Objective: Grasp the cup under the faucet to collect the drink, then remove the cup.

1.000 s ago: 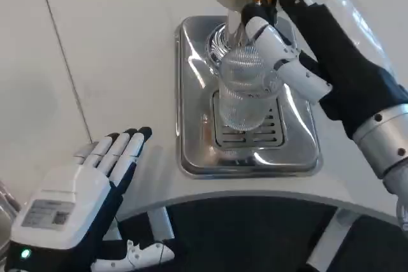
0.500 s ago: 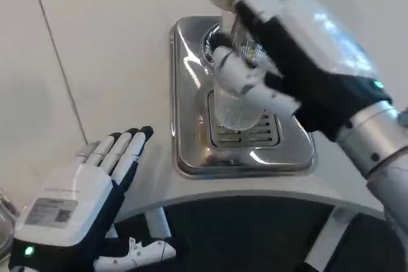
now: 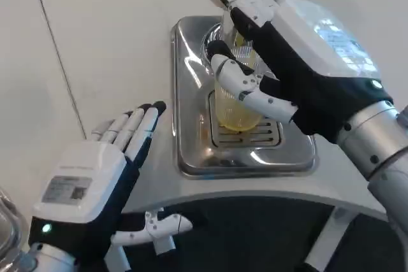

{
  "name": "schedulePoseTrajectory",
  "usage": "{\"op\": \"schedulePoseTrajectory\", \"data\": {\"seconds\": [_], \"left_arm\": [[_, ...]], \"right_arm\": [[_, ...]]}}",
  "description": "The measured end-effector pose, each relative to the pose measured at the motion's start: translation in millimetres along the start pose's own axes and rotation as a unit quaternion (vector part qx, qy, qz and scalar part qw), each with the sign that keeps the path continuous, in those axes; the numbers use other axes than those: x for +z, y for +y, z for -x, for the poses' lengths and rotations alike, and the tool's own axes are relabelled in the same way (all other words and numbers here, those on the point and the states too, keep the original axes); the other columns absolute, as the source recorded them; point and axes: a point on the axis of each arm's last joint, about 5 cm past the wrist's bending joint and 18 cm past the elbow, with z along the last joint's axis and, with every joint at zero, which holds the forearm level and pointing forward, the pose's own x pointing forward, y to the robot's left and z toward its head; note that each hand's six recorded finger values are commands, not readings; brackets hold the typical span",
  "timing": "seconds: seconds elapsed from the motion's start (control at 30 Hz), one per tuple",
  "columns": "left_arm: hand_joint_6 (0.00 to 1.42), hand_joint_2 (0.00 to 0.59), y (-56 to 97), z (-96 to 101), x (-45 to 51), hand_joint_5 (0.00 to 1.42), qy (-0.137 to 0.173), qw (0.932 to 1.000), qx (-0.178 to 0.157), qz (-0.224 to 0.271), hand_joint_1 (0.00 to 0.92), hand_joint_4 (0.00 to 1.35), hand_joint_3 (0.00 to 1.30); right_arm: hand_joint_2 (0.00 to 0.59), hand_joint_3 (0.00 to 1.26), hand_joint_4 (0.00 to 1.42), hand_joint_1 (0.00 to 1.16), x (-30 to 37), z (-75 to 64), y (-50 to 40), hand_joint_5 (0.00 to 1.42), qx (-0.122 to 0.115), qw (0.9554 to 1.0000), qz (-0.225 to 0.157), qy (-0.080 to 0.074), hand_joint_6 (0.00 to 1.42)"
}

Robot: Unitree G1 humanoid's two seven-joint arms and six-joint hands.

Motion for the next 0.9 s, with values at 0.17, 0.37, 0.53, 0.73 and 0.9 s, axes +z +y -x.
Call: {"op": "schedulePoseTrajectory", "data": {"seconds": [0.17, 0.37, 0.53, 0.73, 0.9], "left_arm": [[0.13, 0.055, -1.7, -12.1, 4.4, 0.09, -0.001, 0.9997, 0.019, 0.015, 0.102, 0.00, 0.00], [0.14, 0.053, -6.0, -28.1, 10.1, 0.09, -0.007, 0.9991, 0.031, 0.029, 0.108, 0.00, 0.00], [0.14, 0.053, -9.2, -38.5, 11.1, 0.09, -0.005, 0.9988, 0.034, 0.034, 0.113, 0.00, 0.00], [0.14, 0.055, -11.2, -46.0, 12.2, 0.09, -0.008, 0.9988, 0.034, 0.034, 0.117, 0.00, 0.00], [0.14, 0.055, -13.8, -54.5, 17.4, 0.09, -0.020, 0.9985, 0.036, 0.037, 0.122, 0.00, 0.00]], "right_arm": [[0.564, 0.04, 0.00, 0.00, -0.4, 1.0, -2.1, 0.00, 0.001, 1.0000, 0.003, 0.004, 0.00], [0.570, 0.04, 0.00, 0.00, 0.8, 1.9, -3.3, 0.00, -0.001, 1.0000, 0.002, 0.006, 0.00], [0.570, 0.04, 0.00, 0.00, 0.7, 3.6, -4.5, 0.00, -0.001, 1.0000, 0.000, 0.009, 0.00], [0.569, 0.04, 0.00, 0.00, -0.1, 6.7, -5.4, 0.00, -0.005, 0.9999, -0.001, 0.014, 0.00], [0.570, 0.04, 0.00, 0.00, -1.7, 9.0, -6.1, 0.00, -0.007, 0.9998, -0.003, 0.020, 0.00]]}}
